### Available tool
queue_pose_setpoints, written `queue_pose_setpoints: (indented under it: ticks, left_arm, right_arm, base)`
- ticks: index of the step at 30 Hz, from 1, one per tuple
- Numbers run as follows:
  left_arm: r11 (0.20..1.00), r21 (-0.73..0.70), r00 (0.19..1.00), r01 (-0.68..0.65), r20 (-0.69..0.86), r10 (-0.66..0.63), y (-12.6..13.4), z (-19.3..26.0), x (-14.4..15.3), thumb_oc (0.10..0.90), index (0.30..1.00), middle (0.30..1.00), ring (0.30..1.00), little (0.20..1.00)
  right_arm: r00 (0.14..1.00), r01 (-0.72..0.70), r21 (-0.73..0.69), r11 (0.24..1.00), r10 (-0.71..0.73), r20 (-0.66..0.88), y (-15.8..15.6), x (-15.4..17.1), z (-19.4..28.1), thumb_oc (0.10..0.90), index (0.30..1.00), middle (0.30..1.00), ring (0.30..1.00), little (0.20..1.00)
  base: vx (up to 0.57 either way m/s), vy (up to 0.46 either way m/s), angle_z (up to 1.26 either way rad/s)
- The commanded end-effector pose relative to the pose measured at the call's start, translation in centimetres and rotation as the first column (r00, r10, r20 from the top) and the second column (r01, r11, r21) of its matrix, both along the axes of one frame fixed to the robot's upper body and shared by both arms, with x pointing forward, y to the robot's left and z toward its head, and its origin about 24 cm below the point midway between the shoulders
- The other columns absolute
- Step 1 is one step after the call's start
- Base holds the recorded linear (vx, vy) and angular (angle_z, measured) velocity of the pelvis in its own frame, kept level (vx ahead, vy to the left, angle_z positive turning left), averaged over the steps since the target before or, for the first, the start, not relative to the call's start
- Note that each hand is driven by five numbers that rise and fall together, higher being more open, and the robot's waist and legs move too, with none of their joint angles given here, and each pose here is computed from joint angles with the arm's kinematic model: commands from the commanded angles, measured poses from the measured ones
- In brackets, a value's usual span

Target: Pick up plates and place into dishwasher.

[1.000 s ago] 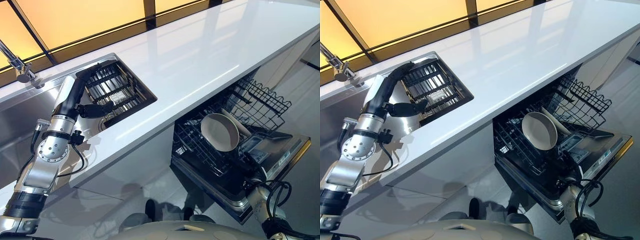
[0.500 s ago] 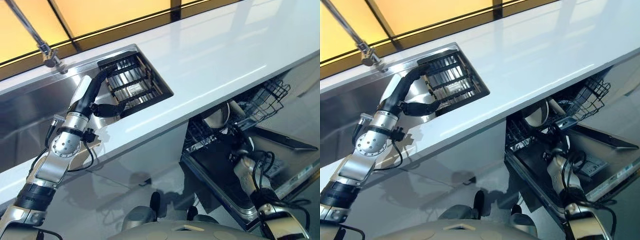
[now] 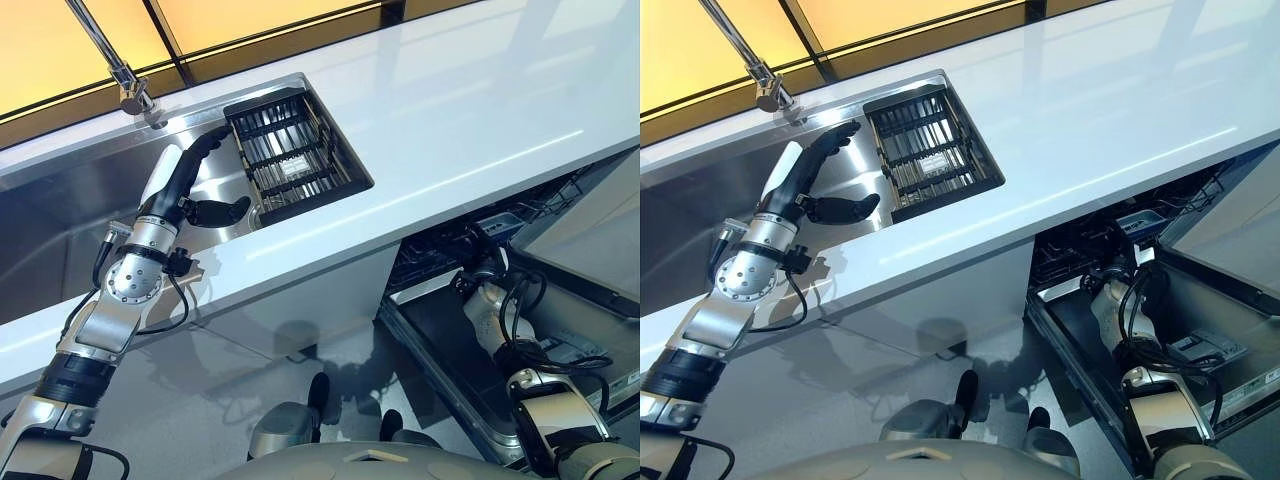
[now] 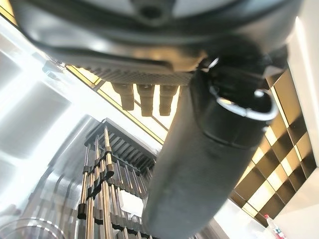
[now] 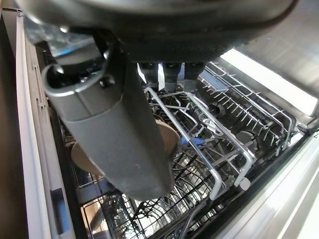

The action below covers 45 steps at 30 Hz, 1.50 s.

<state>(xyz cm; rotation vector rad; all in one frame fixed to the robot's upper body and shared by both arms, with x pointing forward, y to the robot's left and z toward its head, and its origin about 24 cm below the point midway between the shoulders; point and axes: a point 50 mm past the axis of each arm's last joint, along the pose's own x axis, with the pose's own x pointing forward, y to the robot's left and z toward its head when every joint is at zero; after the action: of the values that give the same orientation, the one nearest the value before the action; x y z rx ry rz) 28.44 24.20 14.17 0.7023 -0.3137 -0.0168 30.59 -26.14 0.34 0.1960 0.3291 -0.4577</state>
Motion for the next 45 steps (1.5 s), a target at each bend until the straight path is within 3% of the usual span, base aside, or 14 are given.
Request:
queue_pose_setpoints:
  ticks: [1,16,24,30,32,40,45]
  left_arm:
    - [0.998,0.0,0.959,0.067,0.276,-0.064,-1.0,6.3,0.7,0.8,0.9,0.9,0.9,0.9]
    - [0.99,-0.089,0.936,-0.109,0.325,0.132,2.5,4.8,-1.1,0.8,0.9,0.9,0.9,0.9]
    - [0.983,-0.054,0.935,-0.175,0.304,0.183,4.3,4.4,-1.1,0.8,0.9,0.9,0.9,0.9]
    - [0.974,-0.043,0.931,-0.223,0.288,0.226,5.5,4.1,-1.2,0.8,0.9,0.9,0.9,0.9]
    - [0.968,-0.047,0.927,-0.246,0.279,0.249,6.0,4.0,-1.4,0.8,0.9,0.9,0.9,0.9]
    - [0.958,-0.056,0.922,-0.28,0.263,0.285,7.0,3.6,-1.9,0.8,0.9,0.9,0.9,0.9]
    - [0.959,-0.055,0.922,-0.279,0.264,0.283,7.0,3.8,-1.9,0.8,0.9,0.9,0.9,0.9]
  right_arm:
    - [0.817,-0.22,-0.146,0.965,0.264,0.513,5.0,5.7,12.4,0.8,0.9,0.9,0.9,0.9]
    - [0.83,0.077,-0.323,0.943,0.119,0.544,-1.1,-1.7,11.6,0.8,0.9,0.9,0.9,0.9]
    - [0.87,0.15,-0.357,0.922,0.048,0.49,-3.9,-2.9,11.5,0.8,0.9,0.9,0.9,0.9]
    - [0.856,0.352,-0.308,0.884,-0.17,0.488,-6.7,-4.9,10.6,0.8,0.9,0.9,0.9,0.9]
    - [0.834,0.409,-0.235,0.882,-0.257,0.489,-7.8,-6.1,10.0,0.8,0.9,0.9,0.9,0.9]
    - [0.82,0.46,-0.016,0.888,-0.418,0.39,-10.1,-9.0,6.4,0.8,0.9,0.9,0.9,0.9]
    - [0.849,0.43,0.087,0.899,-0.435,0.299,-10.2,-9.9,3.7,0.8,0.9,0.9,0.9,0.9]
  base:
    - [-0.06,0.011,-0.02]
    - [-0.06,0.01,-0.14]
    - [-0.05,-0.023,-0.23]
    - [-0.05,-0.028,-0.25]
    - [-0.07,-0.026,-0.31]
    - [-0.03,-0.031,-0.14]
    - [-0.04,-0.055,-0.01]
